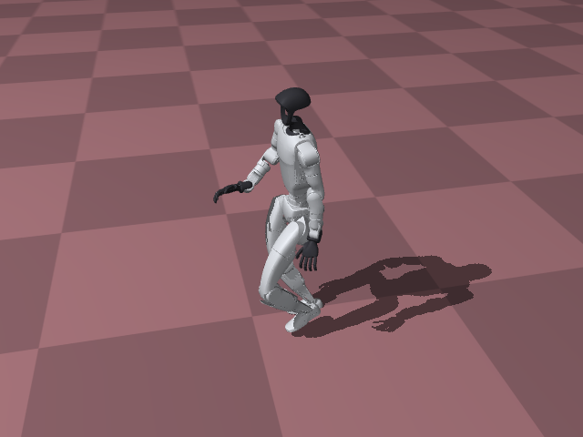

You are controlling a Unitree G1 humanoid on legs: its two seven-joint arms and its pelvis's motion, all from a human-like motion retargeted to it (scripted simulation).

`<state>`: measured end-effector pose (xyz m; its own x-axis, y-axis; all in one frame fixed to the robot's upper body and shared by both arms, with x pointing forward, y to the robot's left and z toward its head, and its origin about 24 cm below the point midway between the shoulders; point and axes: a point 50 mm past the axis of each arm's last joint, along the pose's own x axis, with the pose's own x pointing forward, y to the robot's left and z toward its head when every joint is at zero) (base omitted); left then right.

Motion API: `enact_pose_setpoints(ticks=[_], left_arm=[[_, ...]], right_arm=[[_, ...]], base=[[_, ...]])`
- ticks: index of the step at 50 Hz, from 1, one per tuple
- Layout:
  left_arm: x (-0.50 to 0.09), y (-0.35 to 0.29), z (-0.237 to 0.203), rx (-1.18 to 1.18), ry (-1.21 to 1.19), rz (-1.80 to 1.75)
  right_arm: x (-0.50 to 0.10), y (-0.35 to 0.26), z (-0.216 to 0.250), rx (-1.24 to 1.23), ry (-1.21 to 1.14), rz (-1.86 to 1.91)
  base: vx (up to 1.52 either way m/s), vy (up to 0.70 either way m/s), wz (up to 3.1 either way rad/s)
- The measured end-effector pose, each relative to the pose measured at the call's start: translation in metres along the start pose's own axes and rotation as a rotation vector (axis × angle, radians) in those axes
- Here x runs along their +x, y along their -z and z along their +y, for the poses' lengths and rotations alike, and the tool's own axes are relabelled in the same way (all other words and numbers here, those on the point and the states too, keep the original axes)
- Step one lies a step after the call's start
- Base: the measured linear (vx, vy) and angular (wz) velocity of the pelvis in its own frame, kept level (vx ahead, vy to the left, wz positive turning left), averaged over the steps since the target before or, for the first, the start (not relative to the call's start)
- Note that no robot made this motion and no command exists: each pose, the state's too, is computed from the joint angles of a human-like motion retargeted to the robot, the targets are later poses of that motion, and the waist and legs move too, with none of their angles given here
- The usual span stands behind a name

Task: Walk

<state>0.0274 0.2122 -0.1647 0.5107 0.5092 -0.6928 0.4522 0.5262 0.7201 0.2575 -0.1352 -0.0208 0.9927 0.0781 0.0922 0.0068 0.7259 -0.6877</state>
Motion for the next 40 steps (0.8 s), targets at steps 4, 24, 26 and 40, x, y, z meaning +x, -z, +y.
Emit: enact_pose_setpoints(ticks=[4,24,26,40], left_arm=[[-0.029,0.043,-0.025,0.034,0.084,0.118],[0.043,-0.061,0.079,-0.184,-0.33,-0.086],[0.052,-0.096,0.112,-0.269,-0.416,-0.171],[0.0,-0.24,0.275,-0.619,-0.852,-0.798]], right_arm=[[0.024,-0.034,-0.017,0.043,0.068,-0.158],[-0.077,0.046,0.064,-0.209,-0.391,0.234],[-0.096,0.064,0.062,-0.228,-0.411,0.347],[-0.196,0.119,0.045,-0.195,-0.335,0.92]], base=[[0.75,0.12,-0.3],[0.72,0.13,0.21],[0.71,0.02,0.5],[0.65,-0.08,0.34]])
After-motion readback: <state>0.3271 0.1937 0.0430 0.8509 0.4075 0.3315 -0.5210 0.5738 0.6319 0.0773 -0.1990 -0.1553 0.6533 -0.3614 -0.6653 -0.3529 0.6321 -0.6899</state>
